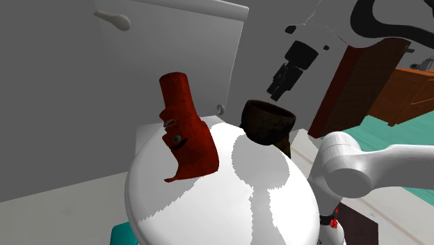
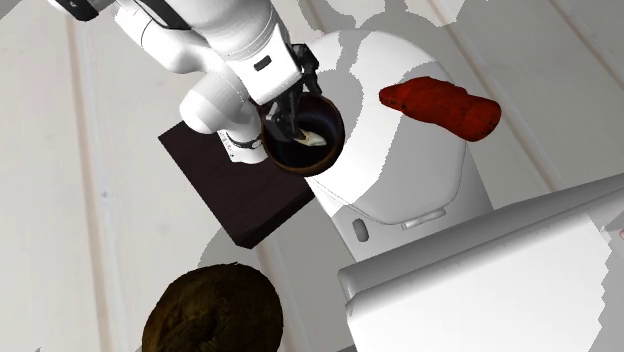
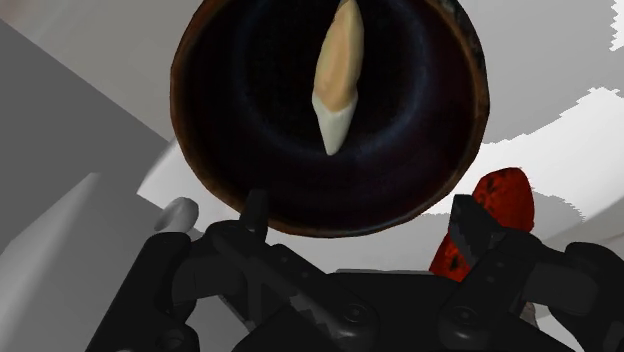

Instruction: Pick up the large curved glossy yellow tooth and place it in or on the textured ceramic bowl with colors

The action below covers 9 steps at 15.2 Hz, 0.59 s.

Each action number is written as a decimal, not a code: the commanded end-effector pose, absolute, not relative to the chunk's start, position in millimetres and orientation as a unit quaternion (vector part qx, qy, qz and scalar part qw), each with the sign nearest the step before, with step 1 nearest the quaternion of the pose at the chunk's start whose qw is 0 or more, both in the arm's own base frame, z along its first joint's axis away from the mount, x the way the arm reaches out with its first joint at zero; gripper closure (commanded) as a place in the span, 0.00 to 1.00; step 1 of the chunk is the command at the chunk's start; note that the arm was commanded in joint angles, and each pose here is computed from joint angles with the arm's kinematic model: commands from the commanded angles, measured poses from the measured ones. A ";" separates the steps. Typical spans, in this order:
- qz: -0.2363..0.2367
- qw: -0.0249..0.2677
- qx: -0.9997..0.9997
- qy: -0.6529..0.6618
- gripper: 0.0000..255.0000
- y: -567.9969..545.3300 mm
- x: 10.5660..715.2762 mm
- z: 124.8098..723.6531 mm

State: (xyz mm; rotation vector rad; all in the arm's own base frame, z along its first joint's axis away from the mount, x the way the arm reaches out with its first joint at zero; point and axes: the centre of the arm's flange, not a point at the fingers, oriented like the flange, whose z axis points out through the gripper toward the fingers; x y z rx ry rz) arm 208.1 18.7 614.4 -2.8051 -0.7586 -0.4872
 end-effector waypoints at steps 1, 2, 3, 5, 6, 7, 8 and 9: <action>-0.164 0.097 -0.948 -0.256 0.00 13.4 201.9 636.3; -0.164 0.097 -0.948 -0.256 0.00 10.6 199.2 646.0; -0.164 0.097 -0.948 -0.256 0.00 10.6 199.2 646.0; -0.164 0.097 -0.948 -0.256 0.00 10.6 199.2 645.9; -0.164 0.097 -0.948 -0.256 0.00 10.6 199.2 646.0; -0.164 0.097 -0.948 -0.256 0.00 10.6 199.2 646.0; -0.164 0.097 -0.948 -0.256 0.00 10.6 199.2 646.0; -0.164 0.097 -0.948 -0.256 0.00 10.6 199.2 646.0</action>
